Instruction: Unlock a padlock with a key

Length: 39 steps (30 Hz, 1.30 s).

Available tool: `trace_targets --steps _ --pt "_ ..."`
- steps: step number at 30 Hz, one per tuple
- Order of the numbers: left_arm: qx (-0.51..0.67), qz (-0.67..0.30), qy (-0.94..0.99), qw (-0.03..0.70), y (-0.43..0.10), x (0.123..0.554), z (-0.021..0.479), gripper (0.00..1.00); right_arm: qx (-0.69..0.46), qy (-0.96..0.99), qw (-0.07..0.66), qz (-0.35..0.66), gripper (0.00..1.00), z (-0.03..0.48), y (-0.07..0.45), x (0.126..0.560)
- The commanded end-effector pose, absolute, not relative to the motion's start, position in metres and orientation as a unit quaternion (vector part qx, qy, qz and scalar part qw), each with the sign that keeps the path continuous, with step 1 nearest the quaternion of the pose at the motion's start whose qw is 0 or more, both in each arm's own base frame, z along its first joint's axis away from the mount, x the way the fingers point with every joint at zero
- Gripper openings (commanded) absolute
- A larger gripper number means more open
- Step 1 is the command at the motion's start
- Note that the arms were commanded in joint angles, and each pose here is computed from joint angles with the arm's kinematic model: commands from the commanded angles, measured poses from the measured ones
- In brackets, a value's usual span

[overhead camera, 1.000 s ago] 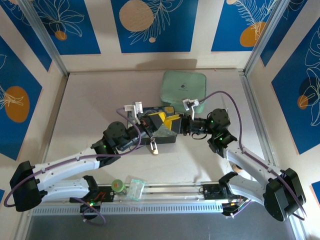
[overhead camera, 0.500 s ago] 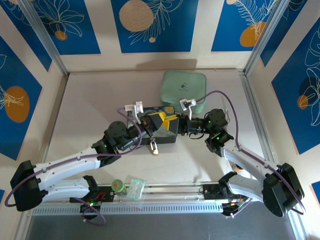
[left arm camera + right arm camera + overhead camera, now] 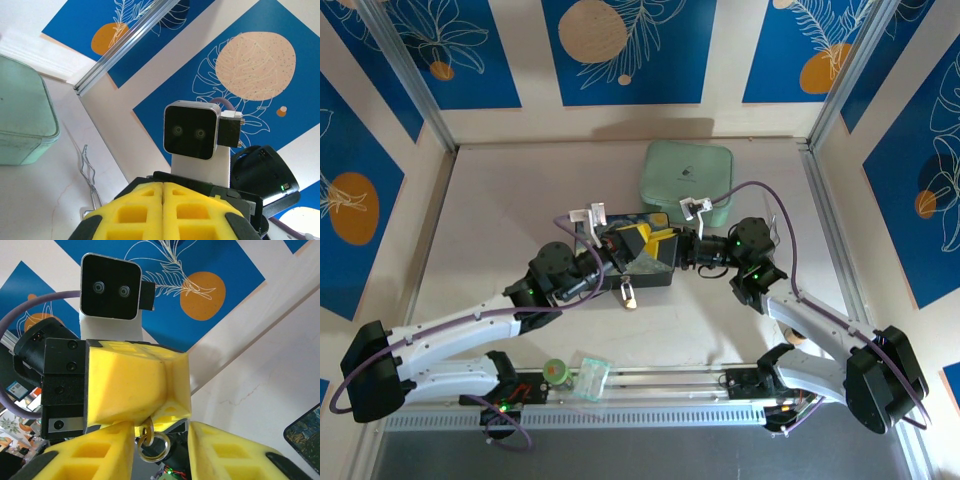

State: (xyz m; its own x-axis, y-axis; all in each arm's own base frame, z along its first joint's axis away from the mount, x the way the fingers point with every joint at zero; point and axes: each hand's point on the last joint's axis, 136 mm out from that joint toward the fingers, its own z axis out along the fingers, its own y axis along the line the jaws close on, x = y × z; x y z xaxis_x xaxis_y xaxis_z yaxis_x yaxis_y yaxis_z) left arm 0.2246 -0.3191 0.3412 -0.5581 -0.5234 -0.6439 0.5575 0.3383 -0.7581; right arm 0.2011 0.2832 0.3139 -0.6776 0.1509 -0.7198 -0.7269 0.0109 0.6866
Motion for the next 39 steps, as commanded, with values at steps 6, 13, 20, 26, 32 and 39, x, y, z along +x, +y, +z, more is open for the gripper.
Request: trace_targets --steps 6,13,20,26,32,39 --pt "0.014 -0.583 0.664 0.469 -0.32 0.224 0.344 0.0 -0.231 0.617 0.343 0.669 0.19 0.319 0.283 0.202" --pt "0.012 -0.578 0.665 0.473 -0.316 0.224 0.343 0.0 -0.23 0.62 0.334 0.672 0.09 0.315 0.283 0.201" --pt "0.004 -0.568 0.67 0.478 -0.312 0.227 0.34 0.03 -0.225 0.626 0.326 0.672 0.04 0.309 0.283 0.202" --pt "-0.012 -0.565 0.671 0.48 -0.304 0.232 0.337 0.2 -0.225 0.629 0.319 0.673 0.03 0.307 0.282 0.201" --pt "-0.023 -0.565 0.671 0.481 -0.298 0.235 0.333 0.2 -0.221 0.634 0.314 0.672 0.03 0.303 0.282 0.202" --pt "-0.022 -0.564 0.673 0.478 -0.298 0.236 0.331 0.12 -0.221 0.638 0.308 0.67 0.03 0.299 0.284 0.204"
